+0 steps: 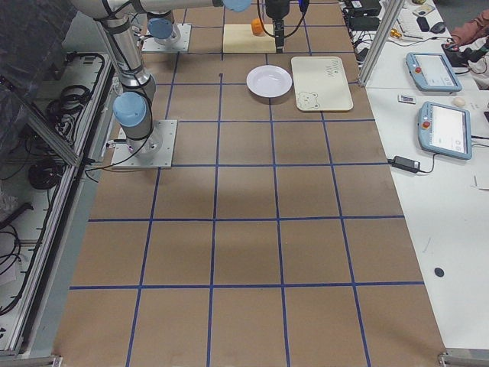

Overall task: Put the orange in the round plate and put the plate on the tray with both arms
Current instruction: 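Grasp the orange with the left gripper and lift it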

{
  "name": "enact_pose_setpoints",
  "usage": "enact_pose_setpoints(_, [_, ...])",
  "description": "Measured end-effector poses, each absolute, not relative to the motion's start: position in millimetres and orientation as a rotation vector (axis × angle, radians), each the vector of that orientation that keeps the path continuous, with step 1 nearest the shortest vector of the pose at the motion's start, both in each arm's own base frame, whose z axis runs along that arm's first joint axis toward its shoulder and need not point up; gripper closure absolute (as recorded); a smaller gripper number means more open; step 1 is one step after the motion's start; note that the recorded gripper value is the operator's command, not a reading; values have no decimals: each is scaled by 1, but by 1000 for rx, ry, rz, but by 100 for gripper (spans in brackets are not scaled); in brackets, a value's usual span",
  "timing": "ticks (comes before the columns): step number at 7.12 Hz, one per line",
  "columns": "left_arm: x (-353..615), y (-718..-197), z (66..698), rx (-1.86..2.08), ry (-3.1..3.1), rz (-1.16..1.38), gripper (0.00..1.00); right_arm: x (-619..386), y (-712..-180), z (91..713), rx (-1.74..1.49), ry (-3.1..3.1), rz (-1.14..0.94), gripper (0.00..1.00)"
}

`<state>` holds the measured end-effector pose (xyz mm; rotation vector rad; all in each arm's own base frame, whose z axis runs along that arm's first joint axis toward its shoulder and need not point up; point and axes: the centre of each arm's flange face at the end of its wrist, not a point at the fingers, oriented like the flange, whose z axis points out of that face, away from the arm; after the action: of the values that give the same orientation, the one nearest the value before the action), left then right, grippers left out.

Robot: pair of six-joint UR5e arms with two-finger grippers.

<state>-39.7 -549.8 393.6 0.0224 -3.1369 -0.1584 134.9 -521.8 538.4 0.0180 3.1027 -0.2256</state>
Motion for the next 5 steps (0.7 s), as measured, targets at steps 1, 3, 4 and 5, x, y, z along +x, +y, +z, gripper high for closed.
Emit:
enact_pose_setpoints(1, [-19, -557, 358, 19, -3151, -175, 0, 135, -523, 531, 18, 3104, -203, 0])
enact_pose_setpoints(3, [10, -561, 296, -25, -3172, -278, 3, 134, -522, 510, 25, 3113, -138, 0])
enact_pose_setpoints(4, [17, -561, 272, -35, -3165, -338, 3, 134, -519, 510, 27, 3113, -137, 0])
enact_pose_setpoints(5, [21, -562, 252, -46, -3162, -385, 4, 135, -517, 510, 27, 3112, -134, 0])
